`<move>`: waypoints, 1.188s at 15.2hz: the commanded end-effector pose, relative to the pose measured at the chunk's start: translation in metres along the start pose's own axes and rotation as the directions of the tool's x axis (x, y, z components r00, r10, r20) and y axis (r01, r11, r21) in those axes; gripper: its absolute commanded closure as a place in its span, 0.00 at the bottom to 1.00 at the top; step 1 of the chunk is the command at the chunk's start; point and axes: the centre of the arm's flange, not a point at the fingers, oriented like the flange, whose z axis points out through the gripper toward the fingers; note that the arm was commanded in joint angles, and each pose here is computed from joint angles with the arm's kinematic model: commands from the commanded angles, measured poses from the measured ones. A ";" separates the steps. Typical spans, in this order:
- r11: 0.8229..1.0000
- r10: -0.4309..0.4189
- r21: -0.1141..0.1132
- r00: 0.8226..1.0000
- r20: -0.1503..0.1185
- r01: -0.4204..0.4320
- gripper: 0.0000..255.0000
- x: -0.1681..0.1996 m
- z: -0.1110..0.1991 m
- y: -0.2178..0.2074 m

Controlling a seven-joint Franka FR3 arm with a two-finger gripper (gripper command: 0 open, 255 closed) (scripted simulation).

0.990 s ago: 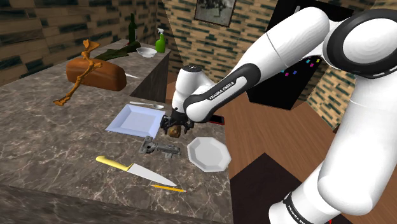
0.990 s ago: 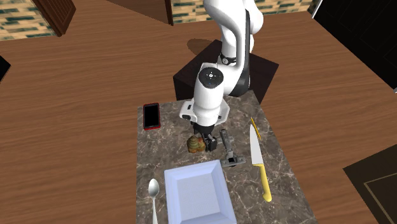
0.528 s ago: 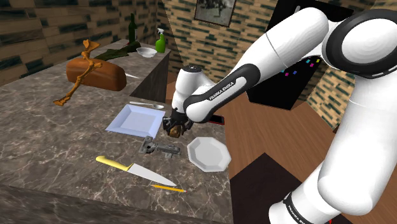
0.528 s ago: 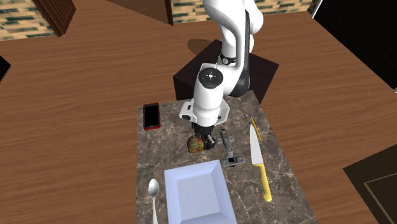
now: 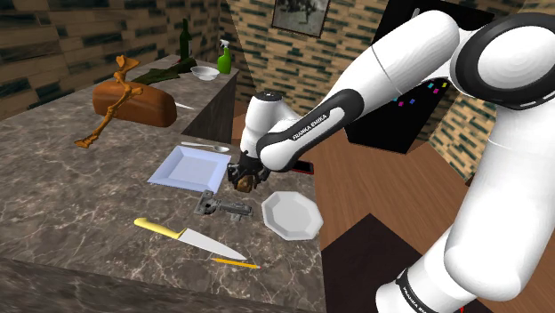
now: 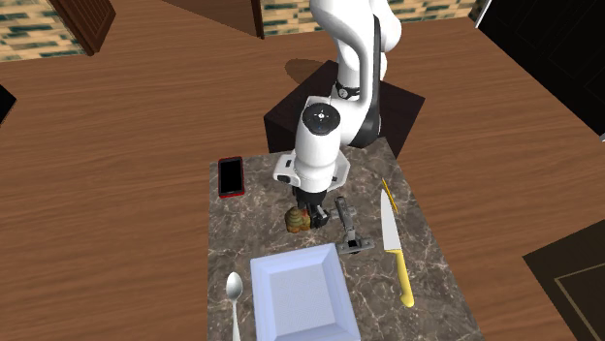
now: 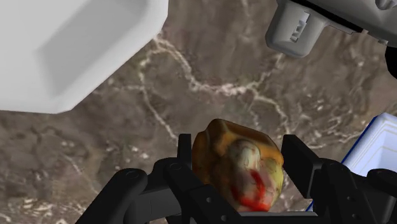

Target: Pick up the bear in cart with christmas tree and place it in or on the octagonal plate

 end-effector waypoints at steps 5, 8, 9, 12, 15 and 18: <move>1.000 0.000 0.000 1.000 0.000 0.000 1.00 0.002 -0.021 -0.001; 1.000 0.000 0.000 1.000 0.000 0.000 1.00 0.004 -0.036 -0.002; 1.000 0.000 0.000 1.000 0.000 0.000 1.00 0.004 -0.042 -0.002; 1.000 0.000 0.000 1.000 0.000 0.000 1.00 0.006 -0.057 -0.003; 1.000 0.000 0.000 1.000 0.000 0.000 1.00 0.007 -0.073 -0.003; 1.000 0.000 0.000 1.000 0.000 0.000 1.00 0.008 -0.084 -0.004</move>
